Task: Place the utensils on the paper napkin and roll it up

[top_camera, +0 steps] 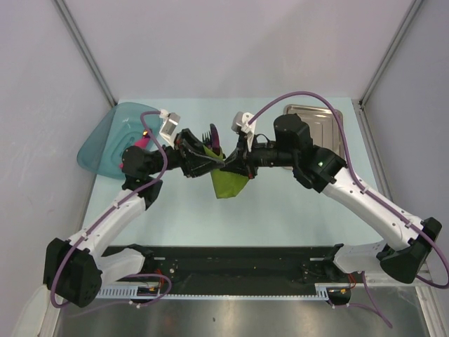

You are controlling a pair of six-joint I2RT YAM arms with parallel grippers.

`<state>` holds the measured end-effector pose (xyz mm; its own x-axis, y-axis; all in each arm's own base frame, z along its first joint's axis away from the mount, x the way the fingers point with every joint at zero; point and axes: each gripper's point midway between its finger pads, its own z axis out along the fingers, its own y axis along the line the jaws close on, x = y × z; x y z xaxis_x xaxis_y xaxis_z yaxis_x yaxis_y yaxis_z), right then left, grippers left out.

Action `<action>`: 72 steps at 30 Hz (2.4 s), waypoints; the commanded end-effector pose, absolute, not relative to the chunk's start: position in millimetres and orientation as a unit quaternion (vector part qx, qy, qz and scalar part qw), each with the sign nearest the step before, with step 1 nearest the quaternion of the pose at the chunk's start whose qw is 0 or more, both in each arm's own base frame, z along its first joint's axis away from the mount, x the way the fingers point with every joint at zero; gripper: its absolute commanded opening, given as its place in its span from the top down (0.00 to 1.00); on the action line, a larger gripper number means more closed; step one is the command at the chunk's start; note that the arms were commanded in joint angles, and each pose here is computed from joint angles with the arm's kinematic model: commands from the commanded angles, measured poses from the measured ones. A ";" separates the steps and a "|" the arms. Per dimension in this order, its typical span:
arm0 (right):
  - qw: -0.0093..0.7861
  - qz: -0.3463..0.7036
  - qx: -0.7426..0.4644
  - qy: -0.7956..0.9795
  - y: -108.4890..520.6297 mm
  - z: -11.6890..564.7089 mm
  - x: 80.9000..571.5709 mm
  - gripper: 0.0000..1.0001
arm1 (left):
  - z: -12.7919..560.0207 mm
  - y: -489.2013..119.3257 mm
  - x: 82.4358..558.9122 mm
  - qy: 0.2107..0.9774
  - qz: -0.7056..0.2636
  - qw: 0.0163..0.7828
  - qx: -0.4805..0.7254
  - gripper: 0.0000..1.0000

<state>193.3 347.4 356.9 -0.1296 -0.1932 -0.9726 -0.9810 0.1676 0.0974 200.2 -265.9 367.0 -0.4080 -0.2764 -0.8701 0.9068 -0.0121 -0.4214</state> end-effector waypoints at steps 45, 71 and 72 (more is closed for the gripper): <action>0.381 0.437 -0.493 0.649 293.4 317.8 166.1 0.77 | 395.9 -250.3 204.7 0.513 -0.656 0.476 0.284 1.00; 0.477 0.376 -0.490 0.625 332.0 292.8 248.7 1.00 | 415.9 -263.5 188.6 0.504 -0.682 0.447 0.284 1.00; 0.475 0.371 -0.482 0.636 328.1 286.4 251.4 1.00 | 415.1 -263.1 194.2 0.511 -0.684 0.445 0.270 1.00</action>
